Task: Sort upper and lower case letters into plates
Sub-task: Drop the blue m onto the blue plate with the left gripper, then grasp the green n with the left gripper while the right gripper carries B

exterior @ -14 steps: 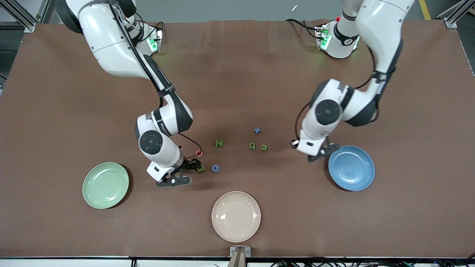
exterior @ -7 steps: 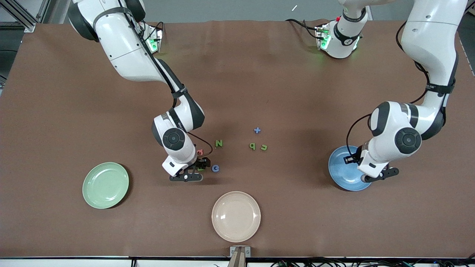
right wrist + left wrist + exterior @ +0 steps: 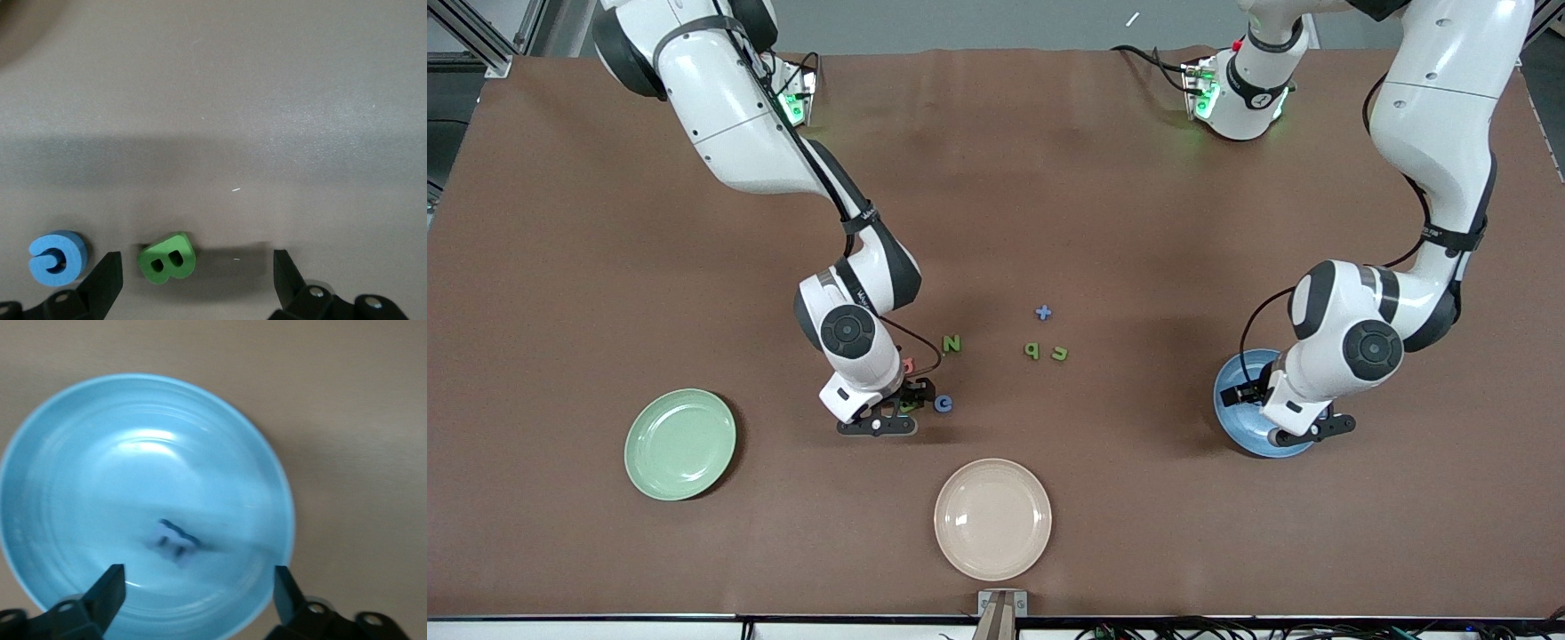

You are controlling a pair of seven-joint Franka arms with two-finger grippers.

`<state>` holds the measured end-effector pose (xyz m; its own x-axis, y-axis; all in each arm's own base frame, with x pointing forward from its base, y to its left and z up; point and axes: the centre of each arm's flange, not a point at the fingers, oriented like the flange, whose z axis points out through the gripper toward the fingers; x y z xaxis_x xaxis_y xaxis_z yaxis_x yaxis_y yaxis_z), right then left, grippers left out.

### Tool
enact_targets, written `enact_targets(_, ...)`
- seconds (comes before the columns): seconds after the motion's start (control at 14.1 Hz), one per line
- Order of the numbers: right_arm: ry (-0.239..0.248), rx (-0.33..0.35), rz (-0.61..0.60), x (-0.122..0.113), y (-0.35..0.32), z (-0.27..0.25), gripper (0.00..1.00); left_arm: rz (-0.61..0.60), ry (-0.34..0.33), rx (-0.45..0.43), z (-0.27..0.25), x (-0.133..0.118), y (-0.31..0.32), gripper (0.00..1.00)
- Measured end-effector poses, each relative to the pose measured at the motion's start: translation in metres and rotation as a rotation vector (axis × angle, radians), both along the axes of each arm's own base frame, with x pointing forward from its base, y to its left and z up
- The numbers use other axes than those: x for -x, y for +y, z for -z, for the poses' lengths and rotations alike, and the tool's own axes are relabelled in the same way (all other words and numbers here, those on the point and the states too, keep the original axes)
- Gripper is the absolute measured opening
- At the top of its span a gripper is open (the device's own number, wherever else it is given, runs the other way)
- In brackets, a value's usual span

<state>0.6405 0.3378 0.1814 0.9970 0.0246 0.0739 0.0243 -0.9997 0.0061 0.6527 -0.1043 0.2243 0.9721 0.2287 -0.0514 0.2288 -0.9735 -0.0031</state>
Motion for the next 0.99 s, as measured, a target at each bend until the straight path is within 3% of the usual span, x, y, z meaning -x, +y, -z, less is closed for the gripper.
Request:
enact_targets(0.28,-0.001,0.002,-0.013,0.006,0.011,0.001,0.94,-0.031,-0.016,0.005,-0.009,0.018,-0.102,1.00)
enact_targets(0.64,-0.008,0.025,-0.036,0.010,0.017,0.006,0.74,-0.117,-0.042,0.013,-0.020,0.047,-0.201,0.97)
enact_targets(0.71,-0.012,0.028,-0.039,0.009,0.017,0.004,0.67,-0.159,-0.047,0.018,-0.021,0.048,-0.211,0.93)
enact_targets(0.99,-0.020,0.032,-0.038,0.006,0.015,0.003,0.58,-0.278,-0.041,0.032,-0.006,0.055,-0.260,0.83)
